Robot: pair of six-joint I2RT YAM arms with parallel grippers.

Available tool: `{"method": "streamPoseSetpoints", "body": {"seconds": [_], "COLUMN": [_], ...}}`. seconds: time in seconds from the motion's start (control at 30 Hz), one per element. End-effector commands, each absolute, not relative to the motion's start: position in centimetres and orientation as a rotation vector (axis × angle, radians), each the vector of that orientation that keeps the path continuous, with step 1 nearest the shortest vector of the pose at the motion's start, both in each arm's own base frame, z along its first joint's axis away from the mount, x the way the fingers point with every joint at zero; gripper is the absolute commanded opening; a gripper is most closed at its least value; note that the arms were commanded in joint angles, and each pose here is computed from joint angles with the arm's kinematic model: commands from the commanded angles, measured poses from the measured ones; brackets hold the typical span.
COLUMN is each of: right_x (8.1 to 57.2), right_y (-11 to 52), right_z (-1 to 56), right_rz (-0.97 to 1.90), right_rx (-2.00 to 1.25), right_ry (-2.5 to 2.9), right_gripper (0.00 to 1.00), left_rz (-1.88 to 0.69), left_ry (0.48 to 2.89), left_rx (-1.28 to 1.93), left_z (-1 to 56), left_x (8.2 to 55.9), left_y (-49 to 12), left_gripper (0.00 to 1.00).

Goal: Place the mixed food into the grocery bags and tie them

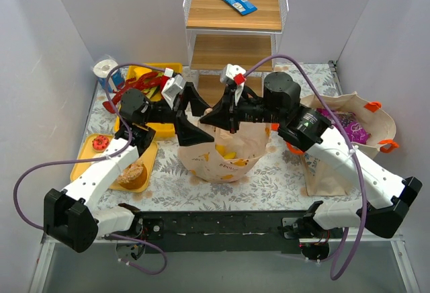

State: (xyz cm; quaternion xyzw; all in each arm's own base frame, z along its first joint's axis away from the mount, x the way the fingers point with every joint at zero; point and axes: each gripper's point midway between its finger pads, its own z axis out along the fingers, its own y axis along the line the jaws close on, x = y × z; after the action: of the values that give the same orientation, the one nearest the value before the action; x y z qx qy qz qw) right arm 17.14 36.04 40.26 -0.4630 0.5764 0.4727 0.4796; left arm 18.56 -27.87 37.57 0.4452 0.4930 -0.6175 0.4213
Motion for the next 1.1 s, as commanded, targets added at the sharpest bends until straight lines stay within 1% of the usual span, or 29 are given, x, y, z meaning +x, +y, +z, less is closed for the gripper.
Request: {"method": "streamPoseSetpoints", "body": {"seconds": [0.0,0.17,0.23,0.27,0.33,0.37,0.47,0.5,0.57,0.6,0.7,0.73,0.77,0.8,0.83,0.87,0.9,0.93,0.97,1.0,1.03,1.07], "right_x": [16.8,17.5,17.8,17.9,18.3,18.4,18.8,19.1,19.3,19.6,20.0,19.9,19.9,20.4,20.3,20.0,20.9,20.6,20.3,21.5,20.4,20.6], "right_y": [36.8,36.8,36.6,36.5,36.3,36.3,36.0,35.8,35.7,35.6,35.2,34.9,34.5,33.8,33.2,32.4,31.1,30.5,29.6,28.3,27.8,27.3], "right_z": [41.3,41.4,41.5,41.5,41.0,41.5,41.6,41.5,41.3,41.1,41.0,40.3,40.6,41.4,41.9,42.3,43.1,43.3,43.9,43.7,44.0,44.4], "right_rz": [1.242,1.272,1.28,1.278,1.272,1.276,1.27,1.264,1.255,1.251,1.23,1.221,1.206,1.172,1.168,1.159,1.121,1.134,1.131,1.107,1.154,1.16], "right_rx": [-1.106,-1.057,-1.038,-1.034,-1.022,-1.013,-0.993,-0.988,-0.979,-0.972,-0.98,-0.995,-1.003,-1.005,-1.018,-1.024,-1.009,-1.035,-1.044,-1.027,-1.082,-1.098], "right_ry": [1.345,1.354,1.353,1.354,1.371,1.349,1.346,1.349,1.358,1.365,1.38,1.422,1.423,1.402,1.385,1.382,1.366,1.346,1.318,1.322,1.277,1.231], "right_gripper": [0.01,0.01,0.01,0.01,0.01,0.01,0.01,0.01,0.01,0.01,0.01,0.05,0.13,0.26,0.57,0.7,0.8,0.89,0.91,0.92,0.94,0.95], "left_rz": [-1.522,-1.535,-1.535,-1.55,-1.565,-1.578,-1.613,-1.613,-1.613,-1.602,-1.6,-1.582,-1.573,-1.553,-1.498,-1.48,-1.451,-1.413,-1.406,-1.401,-1.386,-1.393], "left_ry": [1.203,1.22,1.221,1.229,1.238,1.242,1.277,1.281,1.319,1.319,1.354,1.365,1.419,1.452,1.453,1.532,1.554,1.569,1.598,1.606,1.619,1.624], "left_rx": [1.074,1.029,1.011,1.004,0.999,1.0,1.005,1.01,0.991,0.992,0.952,0.922,0.893,0.873,0.878,0.851,0.841,0.826,0.816,0.811,0.787,0.786], "left_z": [37.1,36.0,35.9,35.8,35.2,35.1,34.1,34.0,33.6,33.6,33.4,33.3,32.6,32.3,32.3,31.4,31.0,30.8,30.5,30.4,30.3,30.0], "left_x": [18.8,18.8,18.9,18.8,18.8,18.6,18.4,18.5,18.9,19.1,19.6,19.9,20.3,20.7,21.4,21.7,22.1,22.8,22.9,23.1,23.9,24.0], "left_y": [-28.8,-29.2,-29.3,-29.3,-29.5,-29.7,-30.3,-30.5,-30.8,-30.9,-31.0,-30.9,-30.9,-30.8,-30.6,-30.3,-30.0,-29.4,-28.9,-28.4,-27.3,-26.7], "left_gripper": [0.98,0.98,0.96,0.91,0.85,0.8,0.69,0.56,0.42,0.27,0.0,0.0,0.0,0.0,0.0,0.0,0.0,0.0,0.0,0.0,0.0,0.0]}}
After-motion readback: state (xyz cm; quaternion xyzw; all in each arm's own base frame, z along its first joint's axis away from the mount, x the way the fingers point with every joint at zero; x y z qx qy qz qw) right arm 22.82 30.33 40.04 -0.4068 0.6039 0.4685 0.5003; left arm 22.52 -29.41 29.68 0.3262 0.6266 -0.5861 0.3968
